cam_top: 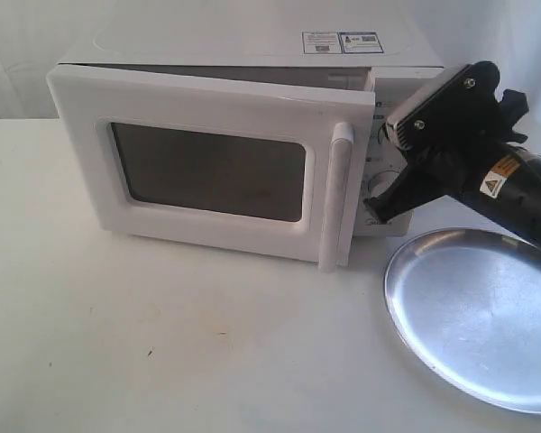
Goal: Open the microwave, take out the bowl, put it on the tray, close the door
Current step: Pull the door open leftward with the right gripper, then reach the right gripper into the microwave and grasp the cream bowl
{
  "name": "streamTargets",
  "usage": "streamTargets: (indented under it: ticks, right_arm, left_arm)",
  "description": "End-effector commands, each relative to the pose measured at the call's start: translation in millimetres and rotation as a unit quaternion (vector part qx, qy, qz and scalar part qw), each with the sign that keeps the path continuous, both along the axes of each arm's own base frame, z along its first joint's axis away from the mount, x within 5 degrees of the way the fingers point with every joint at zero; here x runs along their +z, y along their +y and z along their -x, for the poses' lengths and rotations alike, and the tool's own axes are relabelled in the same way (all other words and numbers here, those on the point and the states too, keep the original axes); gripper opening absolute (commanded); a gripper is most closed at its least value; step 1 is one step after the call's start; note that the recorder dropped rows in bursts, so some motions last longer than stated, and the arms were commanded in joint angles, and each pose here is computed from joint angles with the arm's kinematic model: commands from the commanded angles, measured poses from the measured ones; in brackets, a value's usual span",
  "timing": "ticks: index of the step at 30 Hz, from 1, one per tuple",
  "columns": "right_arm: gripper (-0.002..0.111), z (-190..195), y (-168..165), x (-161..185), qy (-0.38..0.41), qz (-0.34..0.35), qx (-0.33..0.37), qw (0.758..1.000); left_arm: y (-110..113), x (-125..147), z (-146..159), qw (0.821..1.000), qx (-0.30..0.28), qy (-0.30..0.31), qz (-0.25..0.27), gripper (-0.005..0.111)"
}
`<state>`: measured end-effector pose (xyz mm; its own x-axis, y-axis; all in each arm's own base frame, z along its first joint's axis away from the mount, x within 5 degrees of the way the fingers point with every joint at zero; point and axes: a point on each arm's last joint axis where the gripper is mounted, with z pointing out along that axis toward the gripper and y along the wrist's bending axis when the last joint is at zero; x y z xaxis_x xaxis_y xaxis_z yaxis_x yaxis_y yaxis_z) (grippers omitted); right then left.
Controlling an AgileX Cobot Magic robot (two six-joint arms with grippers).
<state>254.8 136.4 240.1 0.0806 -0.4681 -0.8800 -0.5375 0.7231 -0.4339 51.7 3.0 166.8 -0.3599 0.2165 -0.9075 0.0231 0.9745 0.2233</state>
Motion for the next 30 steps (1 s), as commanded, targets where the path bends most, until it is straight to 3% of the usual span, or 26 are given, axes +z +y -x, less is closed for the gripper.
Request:
streamTargets:
  ticks: [1,6,10,14,18,22,26,30]
  right_arm:
    - [0.0,-17,5,-9,-0.011,0.0,-0.017,1.0]
    - [0.0,-14,19,-31,0.004,0.065,0.077,0.995]
    - [0.0,0,26,-46,0.013,0.163,0.178,0.97]
    - [0.0,6,24,-53,0.015,0.202,0.203,0.958]
    - [0.0,7,27,-48,-0.001,0.173,0.211,0.962]
    - [0.0,9,36,-37,-0.004,0.059,0.224,0.973]
    - [0.0,11,46,-32,-0.007,-0.059,0.262,0.963]
    - [0.0,-2,55,-35,-0.023,-0.083,0.279,0.957]
  left_arm:
    - [0,0,0,1.0,-0.001,-0.001,0.005,0.0]
    - [0,0,0,1.0,-0.001,-0.001,0.005,0.0]
    - [0,0,0,1.0,-0.001,-0.001,0.005,0.0]
    - [0,0,0,1.0,-0.001,-0.001,0.005,0.0]
    - [0,0,0,1.0,-0.001,-0.001,0.005,0.0]
    - [0,0,0,1.0,-0.001,-0.001,0.005,0.0]
    - [0,0,0,1.0,-0.001,-0.001,0.005,0.0]
    - [0,0,0,1.0,-0.001,-0.001,0.005,0.0]
